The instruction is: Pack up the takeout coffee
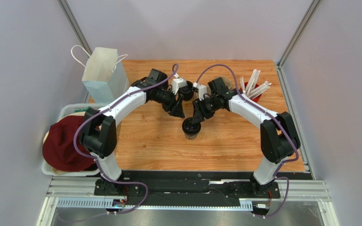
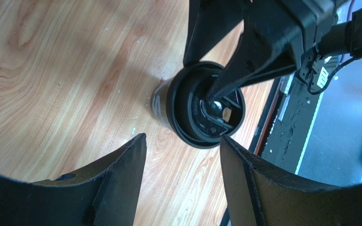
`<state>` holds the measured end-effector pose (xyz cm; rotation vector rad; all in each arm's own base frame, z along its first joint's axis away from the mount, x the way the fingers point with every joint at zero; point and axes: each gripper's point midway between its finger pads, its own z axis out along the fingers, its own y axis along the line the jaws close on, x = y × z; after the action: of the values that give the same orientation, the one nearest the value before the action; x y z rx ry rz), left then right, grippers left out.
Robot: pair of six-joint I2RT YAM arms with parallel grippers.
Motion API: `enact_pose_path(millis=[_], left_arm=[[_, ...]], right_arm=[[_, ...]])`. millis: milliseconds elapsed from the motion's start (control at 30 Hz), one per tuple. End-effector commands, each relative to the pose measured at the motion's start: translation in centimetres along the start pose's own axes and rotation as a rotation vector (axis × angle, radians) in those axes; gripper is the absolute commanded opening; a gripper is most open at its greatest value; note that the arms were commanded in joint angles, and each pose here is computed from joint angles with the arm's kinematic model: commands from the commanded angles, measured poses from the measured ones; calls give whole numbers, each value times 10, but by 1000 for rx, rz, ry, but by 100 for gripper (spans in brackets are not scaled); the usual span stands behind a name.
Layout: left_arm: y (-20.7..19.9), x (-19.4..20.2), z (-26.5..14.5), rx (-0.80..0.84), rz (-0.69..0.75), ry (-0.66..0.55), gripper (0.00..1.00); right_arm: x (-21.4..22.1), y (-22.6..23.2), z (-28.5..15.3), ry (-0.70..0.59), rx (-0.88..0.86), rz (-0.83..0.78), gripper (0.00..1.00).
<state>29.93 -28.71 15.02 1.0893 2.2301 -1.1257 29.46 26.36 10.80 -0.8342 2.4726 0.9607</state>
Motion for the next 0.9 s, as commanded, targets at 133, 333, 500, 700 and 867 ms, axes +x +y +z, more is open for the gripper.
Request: enact_pose_path(millis=[133, 333, 500, 700, 867], left_arm=[[-6, -8, -5, 19, 41, -32, 67], [-9, -13, -11, 11, 62, -43, 68], [-10, -19, -20, -2, 75, -61, 68], [-8, -16, -17, 2, 64, -56, 68], [-7, -16, -17, -2, 62, -57, 68]], right_arm=[[-11, -25, -19, -25, 148, -70, 62], [-24, -21, -36, -58, 168, -126, 68], [-28, -6, -43, -75, 111, -148, 68], [-15, -3, -30, -40, 82, -139, 68], [-32, 2, -41, -92, 99, -163, 69]])
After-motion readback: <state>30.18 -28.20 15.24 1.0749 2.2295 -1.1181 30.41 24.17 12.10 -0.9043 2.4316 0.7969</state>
